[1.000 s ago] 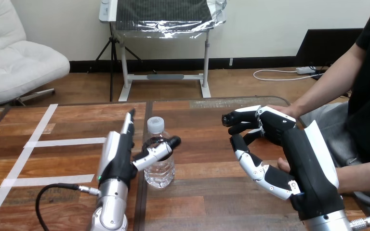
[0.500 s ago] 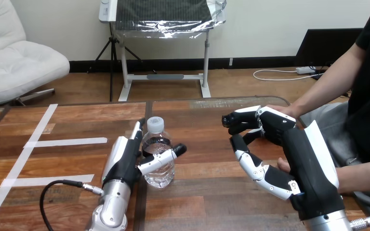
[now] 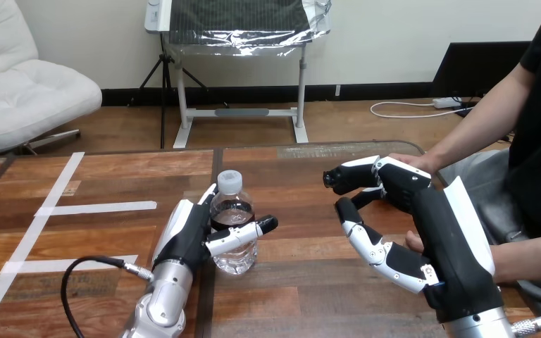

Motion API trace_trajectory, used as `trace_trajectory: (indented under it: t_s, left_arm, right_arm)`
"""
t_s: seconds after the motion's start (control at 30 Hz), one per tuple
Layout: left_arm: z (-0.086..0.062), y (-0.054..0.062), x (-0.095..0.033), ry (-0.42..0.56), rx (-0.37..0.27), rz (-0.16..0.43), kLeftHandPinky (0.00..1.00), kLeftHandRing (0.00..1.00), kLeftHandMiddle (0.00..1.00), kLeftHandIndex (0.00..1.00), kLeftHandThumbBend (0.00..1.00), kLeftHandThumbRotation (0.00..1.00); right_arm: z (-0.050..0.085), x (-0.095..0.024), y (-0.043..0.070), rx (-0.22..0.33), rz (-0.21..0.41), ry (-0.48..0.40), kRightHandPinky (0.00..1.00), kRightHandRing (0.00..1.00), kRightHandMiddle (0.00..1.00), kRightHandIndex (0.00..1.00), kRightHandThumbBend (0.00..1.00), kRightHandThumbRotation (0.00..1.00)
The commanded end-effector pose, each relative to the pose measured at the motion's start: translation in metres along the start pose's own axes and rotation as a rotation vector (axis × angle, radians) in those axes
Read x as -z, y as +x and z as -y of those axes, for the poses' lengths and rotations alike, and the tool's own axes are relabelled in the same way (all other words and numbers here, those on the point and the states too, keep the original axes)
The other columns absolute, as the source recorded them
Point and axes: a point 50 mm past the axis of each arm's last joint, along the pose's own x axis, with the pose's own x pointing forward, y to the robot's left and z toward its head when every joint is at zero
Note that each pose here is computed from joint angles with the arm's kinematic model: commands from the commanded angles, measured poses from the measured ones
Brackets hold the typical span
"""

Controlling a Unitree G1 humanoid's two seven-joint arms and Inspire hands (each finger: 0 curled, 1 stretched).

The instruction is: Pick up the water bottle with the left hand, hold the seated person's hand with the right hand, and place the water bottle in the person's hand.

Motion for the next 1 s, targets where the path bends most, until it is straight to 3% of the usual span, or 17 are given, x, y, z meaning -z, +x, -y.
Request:
trace_trajectory:
  t_s: [0.0, 0.43, 0.63, 0.73, 0.8, 0.97]
  left_arm:
    - [-0.0124, 0.014, -0.0287, 0.039, -0.022, 0.08, 0.83, 0.93, 0.96, 0.94, 1.0, 0.57]
    - [-0.0104, 0.0149, -0.0297, -0.001, -0.064, 0.072, 0.77, 0.86, 0.89, 0.88, 0.98, 0.48]
    - [-0.0094, 0.0149, -0.03, -0.068, -0.096, 0.076, 0.72, 0.79, 0.8, 0.78, 0.91, 0.36]
    - [-0.009, 0.0145, -0.0301, -0.102, -0.113, 0.09, 0.67, 0.73, 0.74, 0.72, 0.87, 0.25]
    - [-0.0088, 0.0142, -0.03, -0.123, -0.12, 0.097, 0.61, 0.66, 0.67, 0.66, 0.82, 0.13]
    - [-0.0082, 0.0147, -0.028, -0.116, -0.158, 0.105, 0.52, 0.57, 0.58, 0.58, 0.77, 0.04]
  right_arm:
    - [0.0064, -0.0088, 0.0136, 0.009, 0.074, -0.028, 0.54, 0.64, 0.65, 0.59, 0.32, 0.0]
    - [0.0068, -0.0088, 0.014, 0.006, 0.075, -0.022, 0.54, 0.64, 0.65, 0.59, 0.33, 0.0]
    - [0.0069, -0.008, 0.0137, 0.005, 0.073, -0.018, 0.54, 0.64, 0.65, 0.59, 0.33, 0.0]
    - [0.007, -0.0077, 0.0136, 0.005, 0.072, -0.018, 0.54, 0.64, 0.65, 0.59, 0.33, 0.0]
    - [0.007, -0.0076, 0.0136, 0.005, 0.071, -0.018, 0.54, 0.64, 0.65, 0.59, 0.34, 0.0]
    - [0.007, -0.0074, 0.0136, 0.004, 0.072, -0.018, 0.54, 0.64, 0.65, 0.59, 0.33, 0.0]
